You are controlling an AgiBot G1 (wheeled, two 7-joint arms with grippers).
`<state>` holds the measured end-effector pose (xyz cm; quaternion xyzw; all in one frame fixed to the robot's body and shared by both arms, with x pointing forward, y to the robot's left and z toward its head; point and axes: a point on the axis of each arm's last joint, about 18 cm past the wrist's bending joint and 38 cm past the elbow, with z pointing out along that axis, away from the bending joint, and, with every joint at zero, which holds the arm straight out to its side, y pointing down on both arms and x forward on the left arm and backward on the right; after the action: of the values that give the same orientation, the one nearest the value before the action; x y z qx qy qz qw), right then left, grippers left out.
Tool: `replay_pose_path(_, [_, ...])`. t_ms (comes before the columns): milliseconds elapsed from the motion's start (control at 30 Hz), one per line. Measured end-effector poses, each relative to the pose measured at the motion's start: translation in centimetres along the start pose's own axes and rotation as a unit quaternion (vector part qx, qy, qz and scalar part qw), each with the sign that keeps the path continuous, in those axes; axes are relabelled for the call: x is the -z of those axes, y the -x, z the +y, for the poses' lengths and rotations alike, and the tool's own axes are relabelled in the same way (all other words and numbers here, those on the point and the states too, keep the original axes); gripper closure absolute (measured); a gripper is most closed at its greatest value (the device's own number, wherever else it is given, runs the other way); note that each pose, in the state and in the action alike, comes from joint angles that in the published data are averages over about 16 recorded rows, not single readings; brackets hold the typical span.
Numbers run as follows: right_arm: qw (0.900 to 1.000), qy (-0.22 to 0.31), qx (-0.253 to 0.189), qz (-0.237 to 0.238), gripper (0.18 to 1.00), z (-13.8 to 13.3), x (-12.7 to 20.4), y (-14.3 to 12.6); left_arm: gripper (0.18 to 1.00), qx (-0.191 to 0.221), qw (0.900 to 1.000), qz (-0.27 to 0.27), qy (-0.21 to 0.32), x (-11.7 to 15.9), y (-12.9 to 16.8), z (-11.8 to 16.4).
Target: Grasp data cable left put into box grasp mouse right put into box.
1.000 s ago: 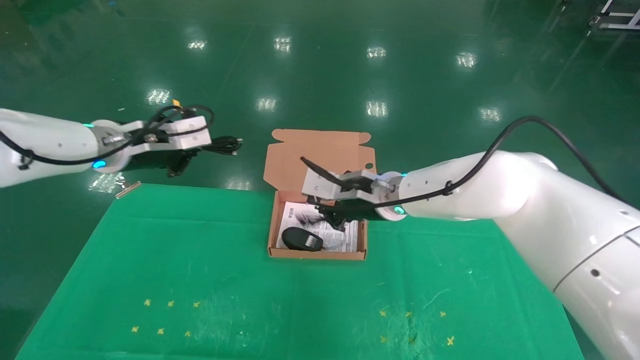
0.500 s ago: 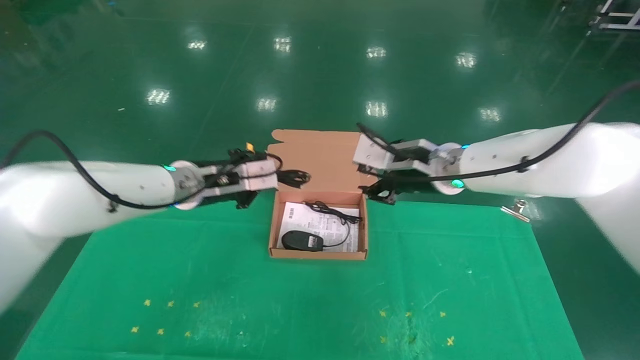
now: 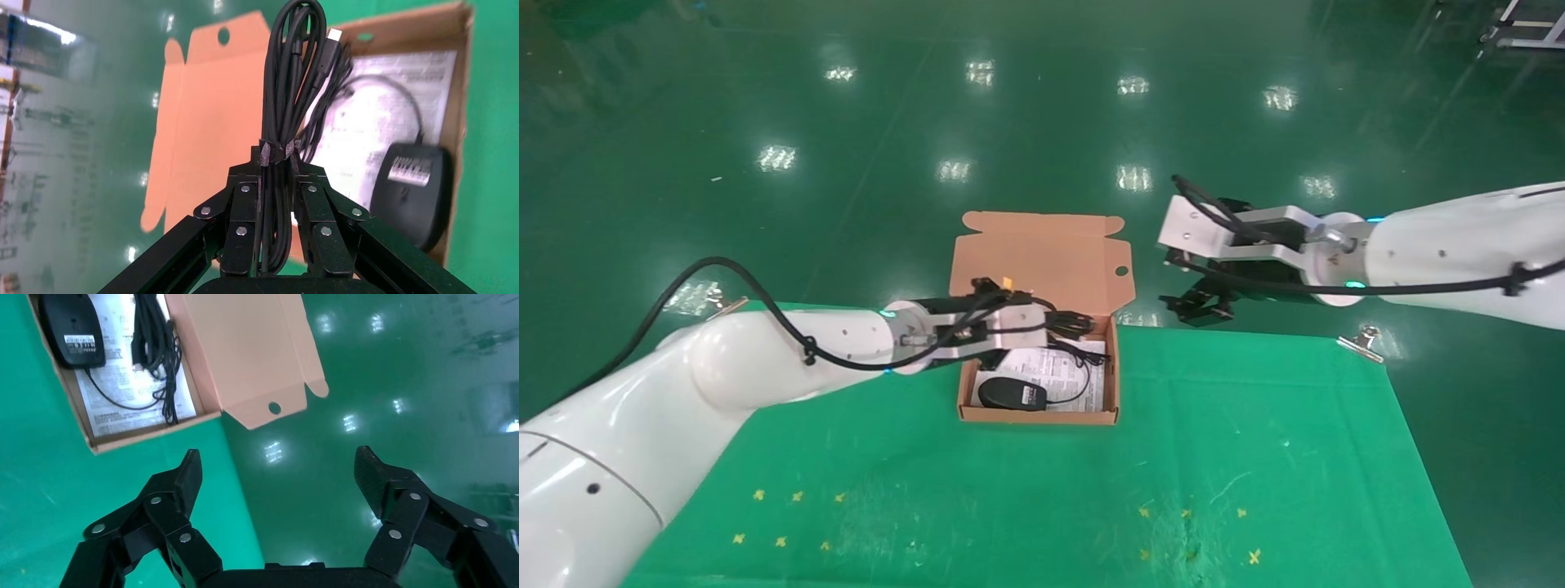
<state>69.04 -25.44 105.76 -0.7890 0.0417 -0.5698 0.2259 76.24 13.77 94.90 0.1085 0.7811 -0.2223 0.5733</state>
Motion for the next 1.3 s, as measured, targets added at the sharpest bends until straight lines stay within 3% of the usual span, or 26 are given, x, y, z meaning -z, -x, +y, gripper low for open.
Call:
replay_pose_path(400, [1.000, 0.006, 0.003, 0.007, 0.201, 0.1, 0.9, 0.1, 0.923, -0.003, 0.9996, 0.007, -0.028, -0.5, -0.9, -1.0])
replay_pose_path(833, [1.000, 0.006, 0.002, 0.007, 0.178, 0.1, 0.9, 0.0, 0.855, -0.004, 0.9996, 0.003, -0.026, -0.3, -0.6, -0.7])
replay_pose_path(1000, [1.000, 0.004, 0.011, 0.020, 0.178, 0.0, 1.4, -0.8, 0.788, -0.002, 0.9995, -0.022, -0.021, 0.4, 1.5, -0.5])
replay_pose_path(1300, [0.997, 0.018, 0.071, 0.039, 0.178, -0.8, 3.3, -2.4, 0.600, 0.003, 0.9953, -0.096, -0.008, 2.0, 7.0, -0.2])
